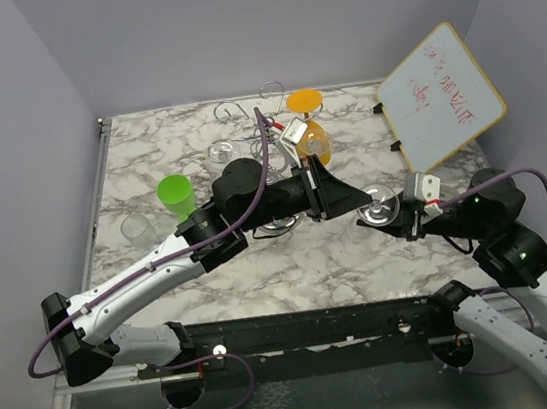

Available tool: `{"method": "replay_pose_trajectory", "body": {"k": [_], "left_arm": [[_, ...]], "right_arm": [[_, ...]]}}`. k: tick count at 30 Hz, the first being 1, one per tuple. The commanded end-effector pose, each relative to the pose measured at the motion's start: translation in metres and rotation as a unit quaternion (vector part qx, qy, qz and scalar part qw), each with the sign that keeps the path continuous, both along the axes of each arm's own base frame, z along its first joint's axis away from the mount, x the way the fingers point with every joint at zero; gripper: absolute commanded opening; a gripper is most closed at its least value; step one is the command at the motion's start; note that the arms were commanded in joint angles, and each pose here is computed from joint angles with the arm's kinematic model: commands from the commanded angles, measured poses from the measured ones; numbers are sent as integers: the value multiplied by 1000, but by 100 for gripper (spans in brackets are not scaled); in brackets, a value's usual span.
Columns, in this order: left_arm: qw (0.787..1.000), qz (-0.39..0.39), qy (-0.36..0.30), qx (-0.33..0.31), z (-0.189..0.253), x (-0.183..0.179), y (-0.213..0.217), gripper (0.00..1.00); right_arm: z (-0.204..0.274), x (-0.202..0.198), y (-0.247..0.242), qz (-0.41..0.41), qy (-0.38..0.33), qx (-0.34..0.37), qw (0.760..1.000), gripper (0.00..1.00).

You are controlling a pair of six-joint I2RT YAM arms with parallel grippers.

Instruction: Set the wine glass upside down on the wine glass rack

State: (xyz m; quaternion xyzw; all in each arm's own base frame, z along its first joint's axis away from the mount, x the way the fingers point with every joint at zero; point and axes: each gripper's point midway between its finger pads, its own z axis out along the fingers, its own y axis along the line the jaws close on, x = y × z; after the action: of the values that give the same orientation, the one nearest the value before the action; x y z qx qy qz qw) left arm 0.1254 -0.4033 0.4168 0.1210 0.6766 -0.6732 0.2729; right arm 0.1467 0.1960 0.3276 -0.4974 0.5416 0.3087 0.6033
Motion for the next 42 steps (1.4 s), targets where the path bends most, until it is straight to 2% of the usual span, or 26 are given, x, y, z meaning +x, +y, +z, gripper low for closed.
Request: {"method": "replay_pose_trajectory", "body": {"k": [1, 2, 3, 6, 10, 13, 20, 27, 31, 35, 37, 40, 42], "left_arm": [[999, -49, -16, 1, 1, -18, 0, 14], [999, -51, -20, 3, 2, -19, 1, 10], [998, -52, -23, 5, 2, -19, 1, 2], [999, -46, -29, 0, 8, -18, 4, 0], [999, -30, -12, -25, 21, -13, 13, 0], [999, -15, -2, -31, 25, -9, 20, 0], [998, -3, 44, -45, 18, 2, 28, 0], [997, 7, 61, -49, 18, 7, 31, 0], [997, 5, 64, -46, 15, 8, 29, 0], [997, 4, 70, -44, 11, 8, 28, 0], [996, 6, 72, -42, 8, 9, 29, 0], [996, 10, 76, -43, 7, 11, 29, 0], [996, 11, 77, -47, 8, 11, 31, 0]], "right_arm": [[4, -2, 2, 6, -6, 13, 1000, 1], [5, -2, 1, 4, -4, 14, 1000, 1], [4, -2, 1, 2, -1, 15, 1000, 1], [4, -1, 1, -3, 1, 20, 1000, 4], [0, 1, -1, -20, 12, 34, 999, 27], [-2, 0, 0, -17, 15, 49, 999, 36], [-9, 0, 6, 1, 11, 59, 998, 32], [2, 3, 11, 10, -8, 83, 996, 30], [-1, 4, 15, 21, -8, 85, 996, 23], [-1, 5, 16, 22, -7, 90, 996, 10], [3, 5, 16, 23, -12, 100, 995, 6], [3, 3, 17, 26, -8, 110, 994, 8], [2, 3, 17, 23, -3, 115, 993, 24]]}}
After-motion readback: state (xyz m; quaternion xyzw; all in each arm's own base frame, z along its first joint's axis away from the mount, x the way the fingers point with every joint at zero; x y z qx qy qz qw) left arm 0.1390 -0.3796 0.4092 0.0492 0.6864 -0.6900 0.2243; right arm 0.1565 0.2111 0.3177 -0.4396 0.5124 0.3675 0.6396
